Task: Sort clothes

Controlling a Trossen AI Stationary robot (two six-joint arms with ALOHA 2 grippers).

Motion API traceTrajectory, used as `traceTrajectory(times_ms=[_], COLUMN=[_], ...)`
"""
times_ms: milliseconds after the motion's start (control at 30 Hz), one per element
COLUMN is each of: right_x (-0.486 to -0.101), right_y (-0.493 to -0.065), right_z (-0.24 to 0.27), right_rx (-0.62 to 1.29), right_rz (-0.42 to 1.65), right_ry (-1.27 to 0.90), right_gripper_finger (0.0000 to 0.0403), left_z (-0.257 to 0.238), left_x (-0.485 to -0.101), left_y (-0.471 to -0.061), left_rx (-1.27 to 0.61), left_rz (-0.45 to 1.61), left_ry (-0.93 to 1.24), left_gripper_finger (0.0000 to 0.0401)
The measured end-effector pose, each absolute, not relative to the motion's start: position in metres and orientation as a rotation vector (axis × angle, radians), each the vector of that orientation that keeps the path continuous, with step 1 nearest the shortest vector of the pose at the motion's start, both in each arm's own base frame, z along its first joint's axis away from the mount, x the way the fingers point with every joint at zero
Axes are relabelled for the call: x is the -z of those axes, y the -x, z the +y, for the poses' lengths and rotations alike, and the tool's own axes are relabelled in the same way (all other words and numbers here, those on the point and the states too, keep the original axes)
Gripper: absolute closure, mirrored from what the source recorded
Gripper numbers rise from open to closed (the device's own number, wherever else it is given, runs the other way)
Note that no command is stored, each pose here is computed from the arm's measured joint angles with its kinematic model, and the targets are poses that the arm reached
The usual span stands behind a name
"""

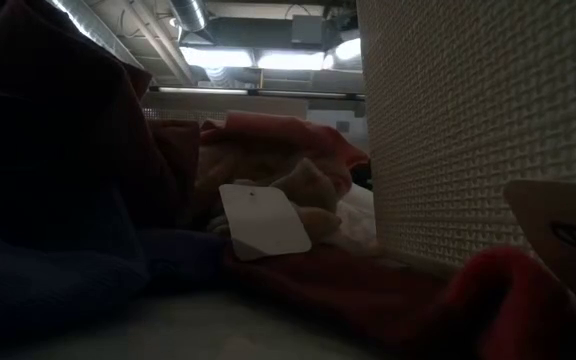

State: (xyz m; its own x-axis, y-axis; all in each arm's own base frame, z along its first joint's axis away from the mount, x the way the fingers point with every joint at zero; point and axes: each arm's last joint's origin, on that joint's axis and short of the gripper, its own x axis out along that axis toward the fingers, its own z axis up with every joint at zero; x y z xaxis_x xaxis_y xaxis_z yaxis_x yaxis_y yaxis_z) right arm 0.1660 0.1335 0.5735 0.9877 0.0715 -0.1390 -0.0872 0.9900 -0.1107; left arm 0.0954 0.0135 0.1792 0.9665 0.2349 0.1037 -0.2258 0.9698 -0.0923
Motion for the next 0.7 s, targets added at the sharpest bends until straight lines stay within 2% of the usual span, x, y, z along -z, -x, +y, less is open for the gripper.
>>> traceTrajectory(times_ms=[133,300,467,700], right_x=[-0.585,-0.582,-0.560,-0.506], right_y=[-0.152,-0.144,-0.139,-0.152], right_z=[0.129,0.132,0.138,0.154], right_rx=[-0.008,-0.071,-0.086,0.041], right_rz=[0.062,0.090,0.253,0.523], right_ry=[0.122,0.070,0.028,-0.033], right_gripper_finger=[0.0393,0.0393,0.0393,0.0393], left_z=[0.013,0.013,0.013,0.013], left_x=[-0.179,-0.179,-0.179,-0.180], left_y=[-0.095,-0.095,-0.095,-0.095], left_rx=[-0.233,-0.233,-0.233,-0.231], left_rz=[-0.114,-0.114,-0.114,-0.122], left_ry=[0.077,0.080,0.081,0.106], left_gripper_finger=[0.0397,0.0397,0.0397,0.0397])
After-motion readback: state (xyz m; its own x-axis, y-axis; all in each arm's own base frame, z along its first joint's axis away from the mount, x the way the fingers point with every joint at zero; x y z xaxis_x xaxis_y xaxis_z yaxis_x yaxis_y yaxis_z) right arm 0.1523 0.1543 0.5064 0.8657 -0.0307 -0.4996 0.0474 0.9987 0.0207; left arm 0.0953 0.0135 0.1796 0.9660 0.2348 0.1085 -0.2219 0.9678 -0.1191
